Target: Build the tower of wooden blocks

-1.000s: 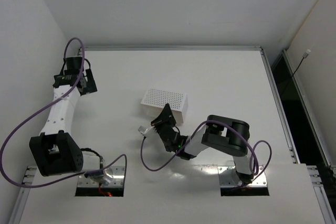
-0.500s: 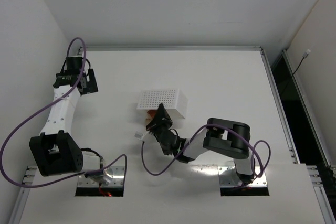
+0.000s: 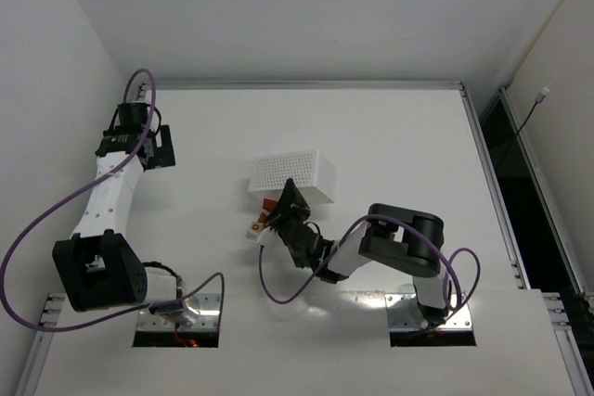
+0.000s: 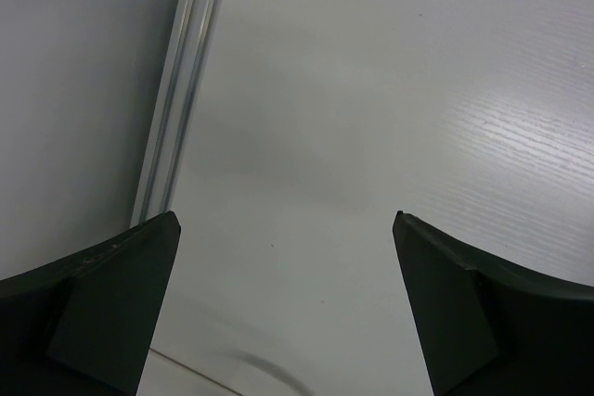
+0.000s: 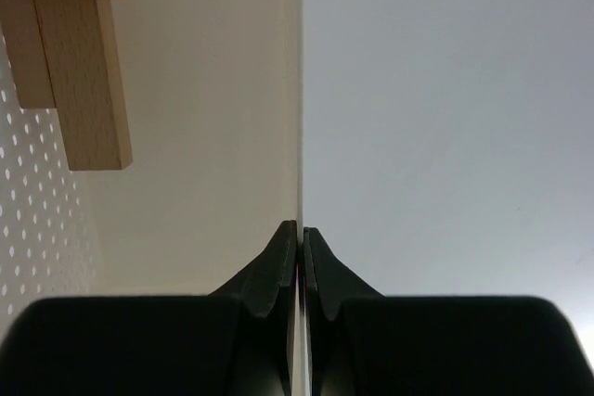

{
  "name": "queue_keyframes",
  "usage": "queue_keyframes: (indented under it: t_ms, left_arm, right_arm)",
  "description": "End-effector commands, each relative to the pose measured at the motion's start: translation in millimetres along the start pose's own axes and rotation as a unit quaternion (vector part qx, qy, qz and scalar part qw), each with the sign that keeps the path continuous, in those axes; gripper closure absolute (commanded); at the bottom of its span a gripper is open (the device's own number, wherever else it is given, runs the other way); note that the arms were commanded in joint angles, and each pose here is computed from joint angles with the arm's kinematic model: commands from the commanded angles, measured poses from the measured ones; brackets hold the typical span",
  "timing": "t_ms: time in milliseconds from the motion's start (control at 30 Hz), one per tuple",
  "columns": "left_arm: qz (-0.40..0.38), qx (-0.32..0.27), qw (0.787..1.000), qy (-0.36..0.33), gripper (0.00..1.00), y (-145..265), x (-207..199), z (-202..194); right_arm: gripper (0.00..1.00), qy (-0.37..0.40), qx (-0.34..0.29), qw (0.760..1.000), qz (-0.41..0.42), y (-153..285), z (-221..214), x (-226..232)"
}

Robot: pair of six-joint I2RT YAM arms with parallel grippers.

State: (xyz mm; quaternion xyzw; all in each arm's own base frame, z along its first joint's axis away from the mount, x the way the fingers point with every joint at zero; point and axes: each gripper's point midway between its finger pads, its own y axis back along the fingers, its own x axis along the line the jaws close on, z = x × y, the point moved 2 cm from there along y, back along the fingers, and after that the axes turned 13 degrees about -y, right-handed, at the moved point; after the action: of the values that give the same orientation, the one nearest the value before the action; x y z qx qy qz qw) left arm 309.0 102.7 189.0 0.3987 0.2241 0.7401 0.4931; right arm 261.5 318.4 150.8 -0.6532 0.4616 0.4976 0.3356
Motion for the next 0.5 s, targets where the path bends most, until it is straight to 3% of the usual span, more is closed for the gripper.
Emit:
queue_keyframes:
  t_ms: [0,267,467]
  left_arm:
    - [0.002,-0.017,1.000,0.006,0.01,5.1,6.0,7.0]
    - [0.001,-0.012,1.000,0.010,0.01,8.8,7.5,10.2]
    - [-0.003,0.002,1.000,0.016,0.01,-2.3,3.3,12.0]
  right_arm:
    - [1.00,-0.198,0.085,0.959,-0.182,10.7,-63.9,-83.5]
    - [1.00,-0.231,0.105,0.951,-0.177,30.3,-77.3,-93.4]
    - [1.00,-0.196,0.086,0.968,-0.135,30.9,-66.5,-47.7]
